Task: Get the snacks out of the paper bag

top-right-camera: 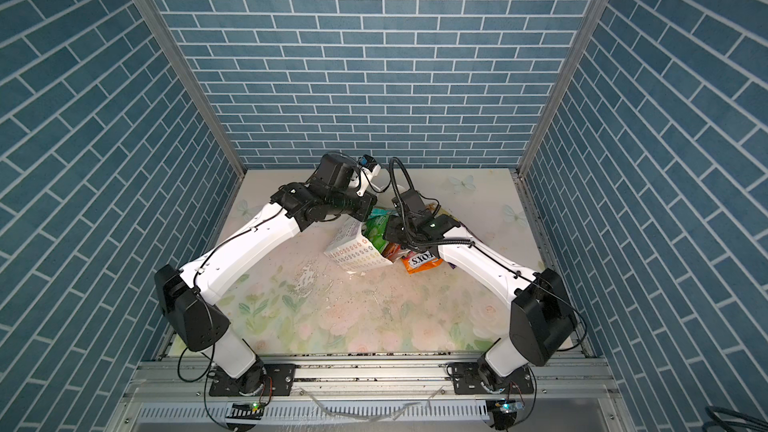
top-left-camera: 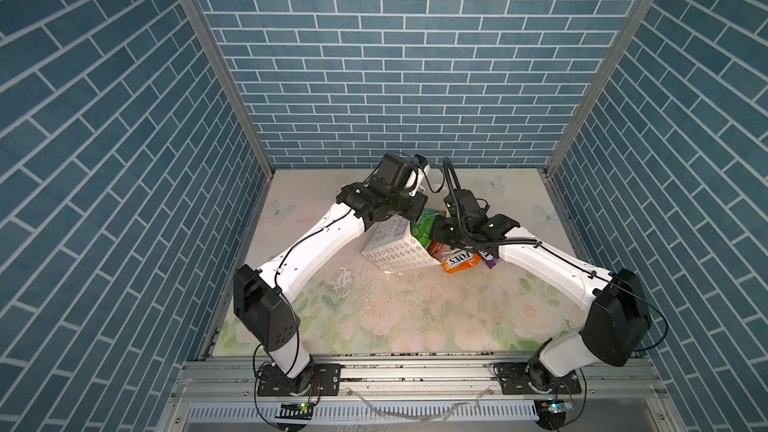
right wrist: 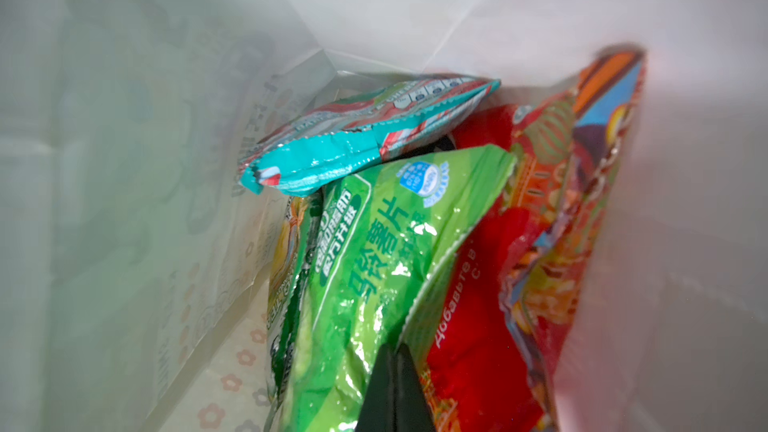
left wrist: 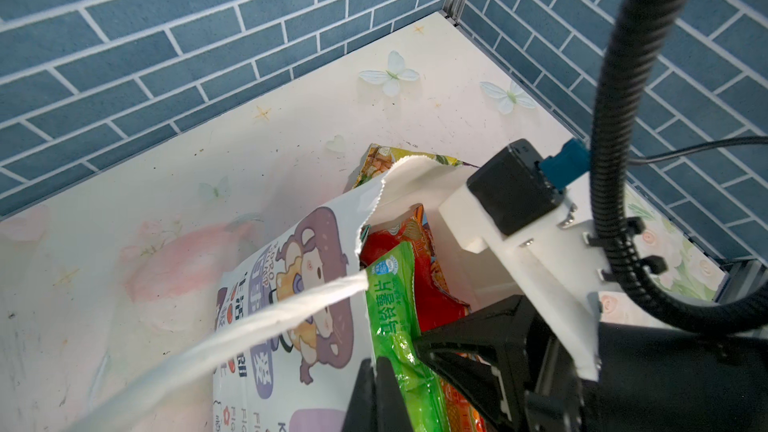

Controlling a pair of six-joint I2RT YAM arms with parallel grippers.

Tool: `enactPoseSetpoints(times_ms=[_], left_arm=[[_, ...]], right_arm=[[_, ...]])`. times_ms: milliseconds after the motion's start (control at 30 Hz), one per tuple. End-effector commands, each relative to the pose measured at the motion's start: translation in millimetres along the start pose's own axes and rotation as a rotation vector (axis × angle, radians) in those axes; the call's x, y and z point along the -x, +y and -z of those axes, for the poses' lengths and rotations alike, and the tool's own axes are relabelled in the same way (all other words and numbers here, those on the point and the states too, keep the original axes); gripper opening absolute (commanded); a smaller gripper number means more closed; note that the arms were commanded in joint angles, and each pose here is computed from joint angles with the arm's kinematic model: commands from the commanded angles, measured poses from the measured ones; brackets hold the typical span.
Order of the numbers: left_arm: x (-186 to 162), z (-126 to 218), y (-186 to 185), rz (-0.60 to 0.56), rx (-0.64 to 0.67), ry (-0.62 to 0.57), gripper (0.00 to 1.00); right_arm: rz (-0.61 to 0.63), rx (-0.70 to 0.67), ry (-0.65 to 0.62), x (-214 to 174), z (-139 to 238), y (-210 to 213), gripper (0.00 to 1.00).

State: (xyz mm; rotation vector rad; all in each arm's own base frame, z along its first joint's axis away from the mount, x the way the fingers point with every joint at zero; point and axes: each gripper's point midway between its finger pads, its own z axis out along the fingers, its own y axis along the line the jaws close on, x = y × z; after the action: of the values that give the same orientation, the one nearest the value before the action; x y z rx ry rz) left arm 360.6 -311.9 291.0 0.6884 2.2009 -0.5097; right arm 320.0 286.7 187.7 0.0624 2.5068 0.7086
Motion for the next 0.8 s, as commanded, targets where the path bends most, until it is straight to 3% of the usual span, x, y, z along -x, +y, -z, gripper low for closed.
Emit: enactPoseSetpoints(times_ms=[0, 767], left_arm=[[10.0, 13.1, 3.5, -0.021, 0.012, -0.047, 0.00], [11.3, 14.8, 5.7, -0.025, 0.026, -0.052, 0.00]], right_arm=[[0.058, 0.049, -0.118, 30.3, 28.9, 19.2, 0.00], [0.145, 0.049, -0.237, 50.5, 68.4, 22.7, 0.00]])
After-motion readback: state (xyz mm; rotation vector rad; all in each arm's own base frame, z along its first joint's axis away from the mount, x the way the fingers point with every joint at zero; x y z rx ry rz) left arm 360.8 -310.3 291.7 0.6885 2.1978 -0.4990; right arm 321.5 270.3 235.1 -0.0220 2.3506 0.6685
